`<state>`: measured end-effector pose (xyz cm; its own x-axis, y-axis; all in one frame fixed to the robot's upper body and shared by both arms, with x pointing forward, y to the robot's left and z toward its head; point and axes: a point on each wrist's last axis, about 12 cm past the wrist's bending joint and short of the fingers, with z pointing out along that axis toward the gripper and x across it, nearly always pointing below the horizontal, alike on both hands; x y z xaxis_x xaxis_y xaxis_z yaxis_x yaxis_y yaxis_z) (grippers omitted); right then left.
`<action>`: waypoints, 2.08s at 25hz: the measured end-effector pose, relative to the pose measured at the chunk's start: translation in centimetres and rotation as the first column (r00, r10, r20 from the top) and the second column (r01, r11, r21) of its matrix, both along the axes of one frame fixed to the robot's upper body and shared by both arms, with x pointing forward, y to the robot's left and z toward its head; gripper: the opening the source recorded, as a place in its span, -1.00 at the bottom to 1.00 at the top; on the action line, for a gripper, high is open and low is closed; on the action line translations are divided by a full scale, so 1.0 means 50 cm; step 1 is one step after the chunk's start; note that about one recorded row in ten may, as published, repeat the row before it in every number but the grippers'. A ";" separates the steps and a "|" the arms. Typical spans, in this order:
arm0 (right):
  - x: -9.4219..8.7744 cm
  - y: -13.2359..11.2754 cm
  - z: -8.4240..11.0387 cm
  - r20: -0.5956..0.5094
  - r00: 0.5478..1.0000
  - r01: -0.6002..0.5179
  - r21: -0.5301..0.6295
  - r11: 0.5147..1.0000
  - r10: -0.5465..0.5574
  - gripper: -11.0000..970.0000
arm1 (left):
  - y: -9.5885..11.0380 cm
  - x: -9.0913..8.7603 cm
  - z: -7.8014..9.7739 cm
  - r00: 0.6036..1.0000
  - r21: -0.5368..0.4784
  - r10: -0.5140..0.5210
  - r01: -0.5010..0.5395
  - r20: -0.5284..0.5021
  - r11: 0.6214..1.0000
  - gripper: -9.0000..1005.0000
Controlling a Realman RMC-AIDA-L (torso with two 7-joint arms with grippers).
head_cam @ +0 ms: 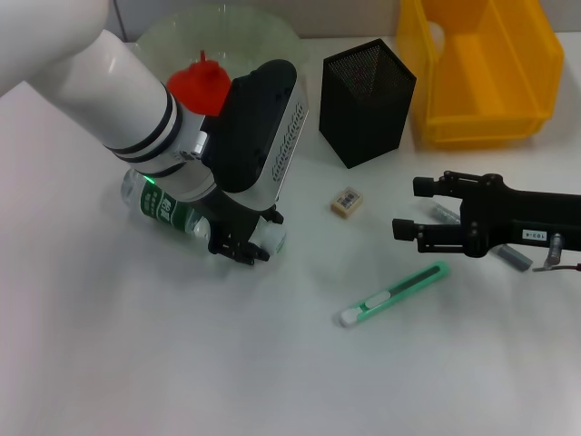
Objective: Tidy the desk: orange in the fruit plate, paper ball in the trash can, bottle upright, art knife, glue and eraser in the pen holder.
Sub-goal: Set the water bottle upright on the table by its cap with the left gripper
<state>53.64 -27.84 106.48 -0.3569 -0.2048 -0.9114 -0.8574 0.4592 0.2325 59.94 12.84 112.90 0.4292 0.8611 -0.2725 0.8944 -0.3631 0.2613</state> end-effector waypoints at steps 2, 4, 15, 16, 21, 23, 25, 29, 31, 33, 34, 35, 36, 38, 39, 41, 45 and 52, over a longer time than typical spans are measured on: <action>0.000 0.000 0.000 0.000 1.000 0.001 0.000 1.000 -0.001 0.71 | 0.000 0.000 0.000 1.000 0.000 0.000 0.000 0.001 1.000 -0.03; 0.000 0.000 0.000 0.000 1.000 0.001 0.000 1.000 -0.001 0.71 | -0.001 0.000 0.001 1.000 0.000 -0.001 0.001 0.002 1.000 -0.05; 0.001 0.000 0.001 0.002 1.000 0.001 0.001 1.000 -0.001 0.71 | 0.000 0.000 0.029 0.999 -0.095 0.025 -0.028 -0.029 0.995 -0.11; 0.001 0.000 0.001 0.002 1.000 0.000 0.001 1.000 0.000 0.71 | 0.001 0.000 0.033 0.999 -0.106 0.031 -0.034 -0.034 0.994 -0.11; 0.002 0.000 0.001 0.002 1.000 0.000 0.001 1.000 0.000 0.71 | 0.023 0.013 0.060 0.993 -0.195 0.094 -0.105 -0.065 0.975 -0.10; 0.001 0.001 0.001 0.002 1.000 -0.001 0.000 1.000 0.001 0.71 | 0.033 0.017 0.068 0.990 -0.224 0.117 -0.132 -0.077 0.966 -0.09; 0.001 0.002 0.000 0.001 1.000 -0.004 -0.001 1.000 0.004 0.71 | 0.046 0.023 0.077 0.984 -0.257 0.149 -0.169 -0.095 0.951 -0.09; 0.001 0.002 0.000 0.002 1.000 -0.007 -0.003 1.000 0.007 0.71 | 0.071 0.034 0.094 0.969 -0.321 0.211 -0.241 -0.126 0.916 -0.08; 0.001 0.002 0.000 0.005 1.000 -0.008 -0.004 1.000 0.008 0.71 | 0.082 0.038 0.100 0.960 -0.346 0.241 -0.277 -0.144 0.896 -0.08; 0.001 0.002 0.001 0.007 1.000 -0.009 -0.005 1.000 0.009 0.71 | 0.095 0.042 0.105 0.949 -0.376 0.271 -0.314 -0.163 0.872 -0.07; 0.001 0.003 0.001 0.008 1.000 -0.009 -0.005 1.000 0.009 0.71 | 0.100 0.043 0.106 0.945 -0.383 0.280 -0.324 -0.168 0.865 -0.07; 0.002 0.003 0.001 0.009 1.000 -0.010 -0.005 1.000 0.010 0.71 | 0.108 0.044 0.107 0.939 -0.397 0.295 -0.342 -0.176 0.852 -0.07; 0.002 0.003 0.001 0.009 1.000 -0.010 -0.005 1.000 0.011 0.71 | 0.117 0.044 0.108 0.933 -0.411 0.310 -0.359 -0.183 0.838 -0.06; 0.002 0.003 0.001 0.010 1.000 -0.011 -0.006 1.000 0.011 0.71 | 0.132 0.045 0.110 0.920 -0.439 0.336 -0.391 -0.201 0.809 -0.06; 0.002 0.003 0.001 0.010 1.000 -0.011 -0.006 1.000 0.011 0.71 | 0.136 0.045 0.111 0.915 -0.448 0.344 -0.402 -0.209 0.799 -0.06; 0.002 0.003 0.001 0.011 1.000 -0.011 -0.006 1.000 0.011 0.71 | 0.144 0.046 0.113 0.908 -0.460 0.357 -0.419 -0.220 0.782 -0.05; 0.002 0.004 0.001 0.011 1.000 -0.012 -0.006 1.000 0.012 0.71 | 0.168 0.048 0.119 0.885 -0.499 0.390 -0.465 -0.254 0.731 -0.04; 0.003 0.006 0.002 0.012 1.000 -0.015 -0.005 1.000 0.015 0.71 | 0.197 0.045 0.116 0.850 -0.536 0.427 -0.526 -0.308 0.660 -0.03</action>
<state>53.77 -27.52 106.56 -0.3432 -0.2144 -0.9145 -0.8668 0.4472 0.2204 62.22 22.66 118.69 -0.0816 0.5831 -0.8083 0.9445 0.3043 0.1242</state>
